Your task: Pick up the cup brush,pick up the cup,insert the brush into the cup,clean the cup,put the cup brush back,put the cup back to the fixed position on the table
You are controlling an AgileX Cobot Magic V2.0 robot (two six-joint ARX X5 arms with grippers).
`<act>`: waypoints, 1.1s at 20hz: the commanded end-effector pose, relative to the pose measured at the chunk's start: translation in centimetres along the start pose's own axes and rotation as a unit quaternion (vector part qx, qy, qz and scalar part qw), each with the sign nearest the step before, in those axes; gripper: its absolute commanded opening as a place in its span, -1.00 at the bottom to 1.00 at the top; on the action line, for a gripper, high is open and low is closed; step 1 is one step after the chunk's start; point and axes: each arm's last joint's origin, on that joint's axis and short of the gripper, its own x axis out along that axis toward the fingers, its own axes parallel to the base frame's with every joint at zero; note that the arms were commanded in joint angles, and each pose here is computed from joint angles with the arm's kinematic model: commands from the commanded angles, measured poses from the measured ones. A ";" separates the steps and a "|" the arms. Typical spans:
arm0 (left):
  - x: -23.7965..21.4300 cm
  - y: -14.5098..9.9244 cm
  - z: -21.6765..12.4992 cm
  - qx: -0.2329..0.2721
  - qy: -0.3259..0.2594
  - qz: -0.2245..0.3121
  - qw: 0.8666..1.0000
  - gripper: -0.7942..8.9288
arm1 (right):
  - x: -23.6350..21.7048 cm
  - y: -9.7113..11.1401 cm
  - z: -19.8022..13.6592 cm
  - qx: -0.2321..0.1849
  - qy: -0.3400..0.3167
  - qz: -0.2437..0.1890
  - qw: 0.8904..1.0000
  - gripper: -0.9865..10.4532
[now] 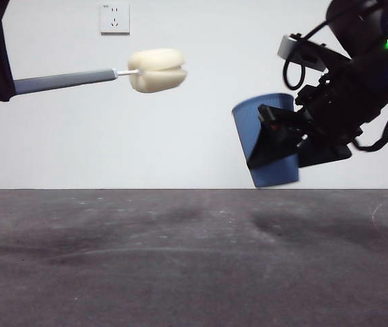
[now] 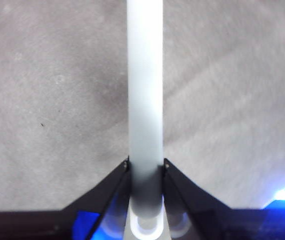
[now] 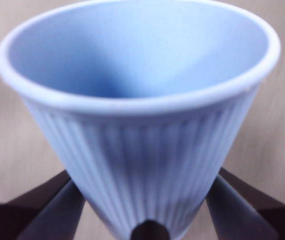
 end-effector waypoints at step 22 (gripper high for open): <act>3.9 -2.9 -0.1 0.219 0.102 -0.055 0.969 -0.86 | -2.8 5.6 3.8 -0.463 0.301 -0.073 0.831 -0.86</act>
